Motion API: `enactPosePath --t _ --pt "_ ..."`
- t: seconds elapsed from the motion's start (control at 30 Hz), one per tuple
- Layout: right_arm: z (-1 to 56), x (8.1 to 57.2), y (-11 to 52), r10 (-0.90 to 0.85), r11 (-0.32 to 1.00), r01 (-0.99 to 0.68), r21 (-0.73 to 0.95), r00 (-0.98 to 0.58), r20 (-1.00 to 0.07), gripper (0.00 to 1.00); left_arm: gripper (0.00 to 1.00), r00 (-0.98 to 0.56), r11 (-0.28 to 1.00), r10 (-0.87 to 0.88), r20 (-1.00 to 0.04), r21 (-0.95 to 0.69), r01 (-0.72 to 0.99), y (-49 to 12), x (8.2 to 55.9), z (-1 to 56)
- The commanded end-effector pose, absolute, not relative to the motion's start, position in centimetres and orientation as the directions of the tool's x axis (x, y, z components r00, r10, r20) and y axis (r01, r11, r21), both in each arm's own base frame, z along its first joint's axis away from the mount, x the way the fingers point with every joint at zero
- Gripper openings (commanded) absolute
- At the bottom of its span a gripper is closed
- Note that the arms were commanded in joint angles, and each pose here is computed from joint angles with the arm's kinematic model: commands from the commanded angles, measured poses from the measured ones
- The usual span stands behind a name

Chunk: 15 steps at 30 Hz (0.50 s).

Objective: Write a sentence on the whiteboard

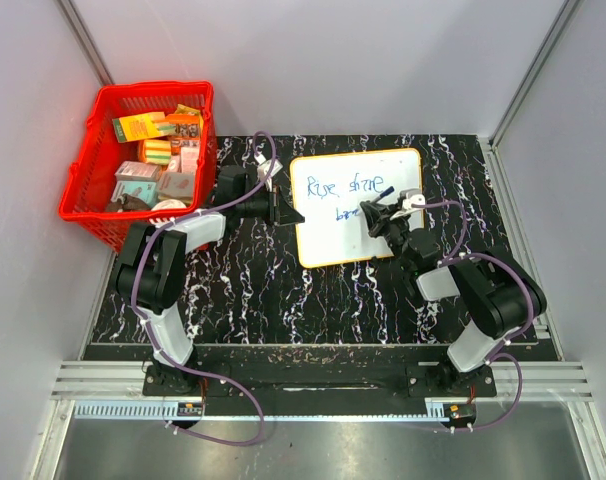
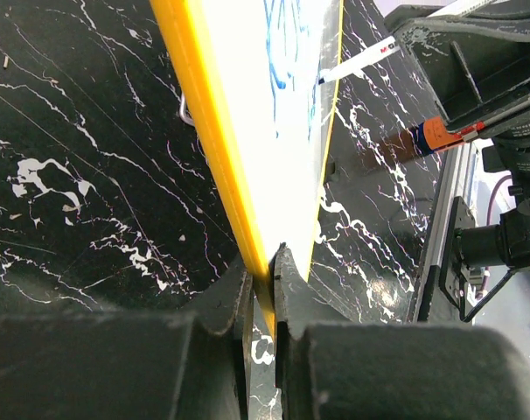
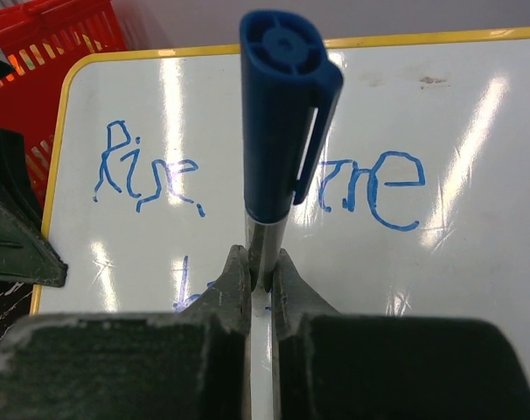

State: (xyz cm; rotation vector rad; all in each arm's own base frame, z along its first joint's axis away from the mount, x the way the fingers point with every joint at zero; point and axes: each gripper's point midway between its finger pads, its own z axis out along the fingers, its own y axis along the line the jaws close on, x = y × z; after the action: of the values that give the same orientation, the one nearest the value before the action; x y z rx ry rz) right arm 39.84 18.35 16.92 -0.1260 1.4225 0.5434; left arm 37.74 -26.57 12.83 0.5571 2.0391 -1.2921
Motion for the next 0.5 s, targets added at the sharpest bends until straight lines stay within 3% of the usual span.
enactPosePath --t 0.0,0.33,0.47 --pt "18.7 39.0 18.4 0.326 0.855 -0.465 0.228 0.141 -0.935 0.0 0.0 -0.569 0.503 0.059 -0.82 -0.468 0.727 -25.4 39.9 11.8" --pt "20.0 39.7 15.2 0.335 0.914 -0.311 0.261 0.214 -0.918 0.0 0.0 -0.566 0.505 0.063 -0.822 -0.463 0.728 -25.4 39.9 11.8" --pt "21.7 39.6 15.8 0.336 0.905 -0.353 0.239 0.247 -0.909 0.0 0.0 -0.565 0.505 0.065 -0.822 -0.461 0.73 -25.4 39.9 11.8"
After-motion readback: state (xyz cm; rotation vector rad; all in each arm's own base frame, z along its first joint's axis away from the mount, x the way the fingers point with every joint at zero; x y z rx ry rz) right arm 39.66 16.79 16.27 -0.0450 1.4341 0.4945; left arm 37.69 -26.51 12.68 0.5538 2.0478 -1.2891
